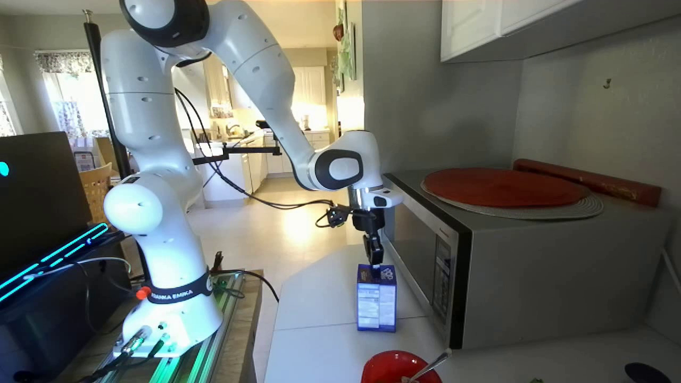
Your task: Close the blue box fully
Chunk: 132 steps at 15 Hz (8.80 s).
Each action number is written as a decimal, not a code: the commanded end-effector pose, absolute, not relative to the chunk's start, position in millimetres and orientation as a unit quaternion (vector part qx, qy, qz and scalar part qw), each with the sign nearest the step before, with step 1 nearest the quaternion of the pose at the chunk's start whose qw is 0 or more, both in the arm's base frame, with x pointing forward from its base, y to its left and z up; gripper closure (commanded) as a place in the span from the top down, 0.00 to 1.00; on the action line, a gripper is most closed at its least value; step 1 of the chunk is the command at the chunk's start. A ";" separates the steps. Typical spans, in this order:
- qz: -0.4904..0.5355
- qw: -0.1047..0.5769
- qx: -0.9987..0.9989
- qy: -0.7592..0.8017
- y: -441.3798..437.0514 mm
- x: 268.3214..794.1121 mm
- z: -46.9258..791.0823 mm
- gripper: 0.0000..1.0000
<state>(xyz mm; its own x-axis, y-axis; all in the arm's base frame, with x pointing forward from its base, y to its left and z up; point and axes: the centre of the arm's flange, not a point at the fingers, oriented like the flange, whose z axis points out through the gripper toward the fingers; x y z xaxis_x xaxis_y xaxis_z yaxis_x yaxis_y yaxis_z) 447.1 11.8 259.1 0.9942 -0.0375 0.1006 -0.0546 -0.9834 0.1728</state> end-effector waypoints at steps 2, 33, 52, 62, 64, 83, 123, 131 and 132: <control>0.058 0.097 0.993 -0.023 10.1 442.3 246.1 0.00; 0.077 0.123 0.989 -0.007 11.1 423.9 227.7 0.00; 0.054 0.077 0.995 0.013 12.9 400.1 267.1 0.00; 0.042 0.062 0.997 0.012 14.6 396.4 279.1 0.00; 0.044 0.063 0.997 0.011 14.5 396.0 279.9 0.00; 0.094 0.087 0.992 0.011 14.7 398.2 247.7 0.00; 0.071 0.050 0.996 0.012 11.7 388.5 320.4 0.00; 0.019 0.066 0.997 0.033 10.1 375.4 364.0 0.68; 0.010 0.065 0.997 0.031 10.5 375.0 369.8 0.74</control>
<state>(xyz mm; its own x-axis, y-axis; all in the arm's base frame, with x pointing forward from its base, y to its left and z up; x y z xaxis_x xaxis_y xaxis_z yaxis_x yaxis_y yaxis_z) 382.8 9.8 342.5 0.9969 0.0626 0.0483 0.0549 -0.9876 0.1467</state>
